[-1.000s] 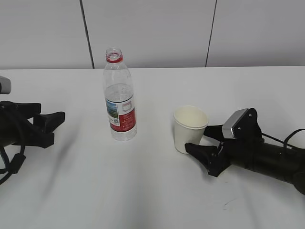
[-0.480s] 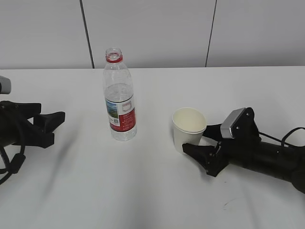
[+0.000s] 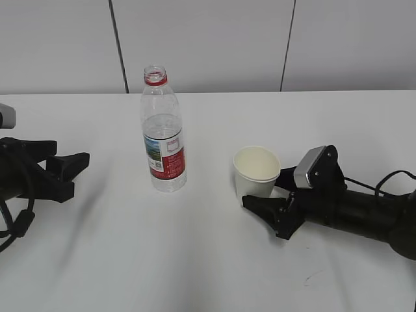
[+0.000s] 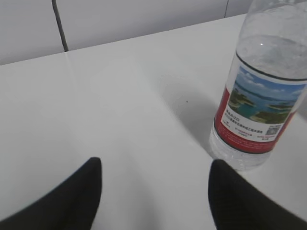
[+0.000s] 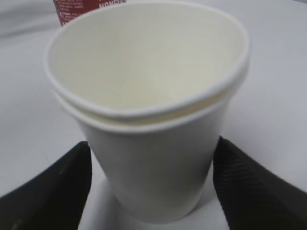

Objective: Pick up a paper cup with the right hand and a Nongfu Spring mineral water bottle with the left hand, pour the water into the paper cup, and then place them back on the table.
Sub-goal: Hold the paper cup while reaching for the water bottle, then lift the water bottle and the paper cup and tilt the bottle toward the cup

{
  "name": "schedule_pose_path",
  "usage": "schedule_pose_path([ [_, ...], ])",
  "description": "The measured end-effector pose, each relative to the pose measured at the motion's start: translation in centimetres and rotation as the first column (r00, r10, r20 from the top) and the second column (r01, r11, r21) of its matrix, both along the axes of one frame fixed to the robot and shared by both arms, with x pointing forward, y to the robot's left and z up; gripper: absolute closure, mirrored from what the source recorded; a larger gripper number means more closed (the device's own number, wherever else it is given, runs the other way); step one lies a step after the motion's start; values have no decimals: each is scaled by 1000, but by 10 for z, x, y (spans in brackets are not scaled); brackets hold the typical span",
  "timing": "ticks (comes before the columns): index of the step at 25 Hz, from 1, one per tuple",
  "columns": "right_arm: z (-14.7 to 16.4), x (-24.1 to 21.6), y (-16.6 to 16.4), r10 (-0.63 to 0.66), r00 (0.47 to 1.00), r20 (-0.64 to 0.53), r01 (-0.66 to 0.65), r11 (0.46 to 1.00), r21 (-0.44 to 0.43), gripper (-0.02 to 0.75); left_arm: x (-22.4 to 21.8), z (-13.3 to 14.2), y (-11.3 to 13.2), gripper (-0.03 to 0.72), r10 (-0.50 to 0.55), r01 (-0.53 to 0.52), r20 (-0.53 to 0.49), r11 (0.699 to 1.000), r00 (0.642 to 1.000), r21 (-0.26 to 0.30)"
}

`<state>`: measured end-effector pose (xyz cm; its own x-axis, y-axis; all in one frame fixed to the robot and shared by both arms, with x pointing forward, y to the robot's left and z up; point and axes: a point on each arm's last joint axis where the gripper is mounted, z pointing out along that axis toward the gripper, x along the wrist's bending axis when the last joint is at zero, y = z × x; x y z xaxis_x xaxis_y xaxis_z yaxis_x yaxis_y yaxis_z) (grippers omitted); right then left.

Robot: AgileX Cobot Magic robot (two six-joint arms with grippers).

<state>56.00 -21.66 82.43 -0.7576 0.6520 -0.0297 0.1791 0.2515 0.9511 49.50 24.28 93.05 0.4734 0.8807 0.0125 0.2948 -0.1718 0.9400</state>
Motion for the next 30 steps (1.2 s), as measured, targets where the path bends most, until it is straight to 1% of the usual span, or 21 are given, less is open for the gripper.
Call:
schedule_pose_path([
  [4,3,6,5,19,999,26,-19,1000,2,157,0,0,0,260,-1,1,0,1000,1000,1],
  [8,4,6,7,26,999,28,-27,1000,2,157,1,-4,0,260,-4,4,-10,1000,1000,-2],
  [11,4,6,8,30,999,27,-30,1000,3,160,2,-5,-2,260,-14,14,5,1000,1000,-19],
  [13,4,6,8,28,999,27,-28,1000,4,183,5,-6,-3,260,-20,21,17,999,1000,-29],
  [16,4,6,8,28,999,27,-28,1000,4,251,12,-10,-5,260,-43,43,14,999,999,-23],
  [18,4,6,8,24,999,28,-24,1000,6,286,17,-13,-9,260,-62,63,9,998,998,-19],
  [24,4,8,7,0,1000,29,0,1000,10,298,34,-15,-38,254,-147,147,14,989,989,-4],
  [26,5,8,7,-4,1000,29,4,1000,11,299,41,-20,-46,219,-165,165,2,986,986,3],
  [30,5,9,7,-7,1000,29,6,1000,12,300,53,-30,-53,83,-153,152,-13,988,988,-10],
])
